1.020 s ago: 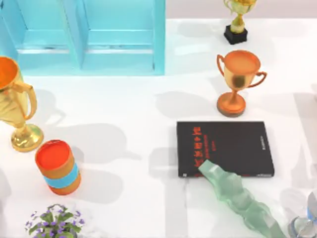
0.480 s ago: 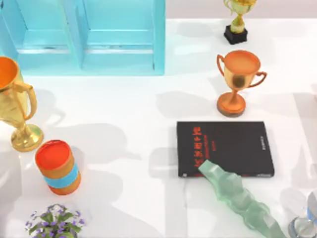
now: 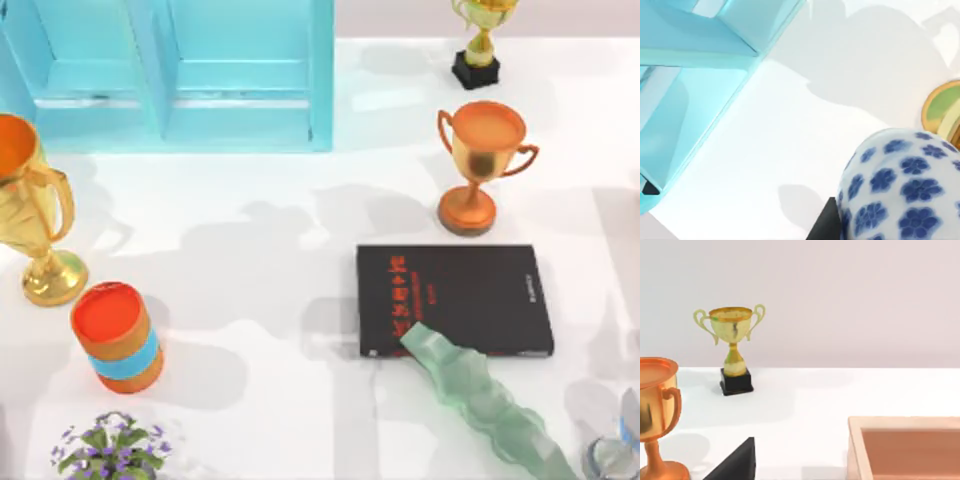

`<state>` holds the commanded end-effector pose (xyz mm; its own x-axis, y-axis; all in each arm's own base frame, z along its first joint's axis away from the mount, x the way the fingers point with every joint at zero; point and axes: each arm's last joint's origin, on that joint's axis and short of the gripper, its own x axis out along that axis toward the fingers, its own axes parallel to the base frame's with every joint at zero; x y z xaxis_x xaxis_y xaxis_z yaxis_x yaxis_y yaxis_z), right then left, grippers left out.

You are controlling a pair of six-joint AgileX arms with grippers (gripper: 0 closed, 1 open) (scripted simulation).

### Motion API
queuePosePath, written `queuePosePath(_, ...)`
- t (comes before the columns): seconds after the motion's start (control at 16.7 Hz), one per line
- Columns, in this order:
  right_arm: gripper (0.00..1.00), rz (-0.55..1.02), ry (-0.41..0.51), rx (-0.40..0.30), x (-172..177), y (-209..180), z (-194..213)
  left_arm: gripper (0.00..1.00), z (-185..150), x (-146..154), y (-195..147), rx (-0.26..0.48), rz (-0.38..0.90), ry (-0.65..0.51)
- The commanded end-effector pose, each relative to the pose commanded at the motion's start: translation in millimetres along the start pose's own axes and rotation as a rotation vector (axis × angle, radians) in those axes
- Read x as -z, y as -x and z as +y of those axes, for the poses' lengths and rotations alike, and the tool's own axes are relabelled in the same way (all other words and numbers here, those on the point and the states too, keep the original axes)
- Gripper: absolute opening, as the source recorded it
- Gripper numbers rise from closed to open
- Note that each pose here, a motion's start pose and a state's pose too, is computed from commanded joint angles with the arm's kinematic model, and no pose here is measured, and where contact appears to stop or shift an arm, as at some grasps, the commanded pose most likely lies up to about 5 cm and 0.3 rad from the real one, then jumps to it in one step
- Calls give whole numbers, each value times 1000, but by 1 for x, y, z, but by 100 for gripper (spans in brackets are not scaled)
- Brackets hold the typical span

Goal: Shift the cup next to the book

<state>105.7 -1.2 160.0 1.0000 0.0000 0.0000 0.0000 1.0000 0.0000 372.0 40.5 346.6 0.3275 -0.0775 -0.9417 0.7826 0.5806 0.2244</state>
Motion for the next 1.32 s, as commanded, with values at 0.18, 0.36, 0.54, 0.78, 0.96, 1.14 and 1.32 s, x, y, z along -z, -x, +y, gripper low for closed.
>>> queuePosePath(0.18,100,0,0,0,0,0,0,0,-23,-61,-18,94,-7,238)
queuePosePath(0.36,100,0,0,0,0,0,0,0,-57,-114,-46,181,62,466)
queuePosePath(0.54,100,0,0,0,0,0,0,0,-96,-158,-78,218,179,658)
queuePosePath(0.78,100,0,0,0,0,0,0,0,-149,-199,-114,182,309,839)
queuePosePath(0.96,100,0,0,0,0,0,0,0,-178,-216,-132,138,362,910)
queuePosePath(1.14,100,0,0,0,0,0,0,0,-190,-222,-140,116,384,932)
queuePosePath(1.32,100,0,0,0,0,0,0,0,-190,-222,-140,116,384,932)
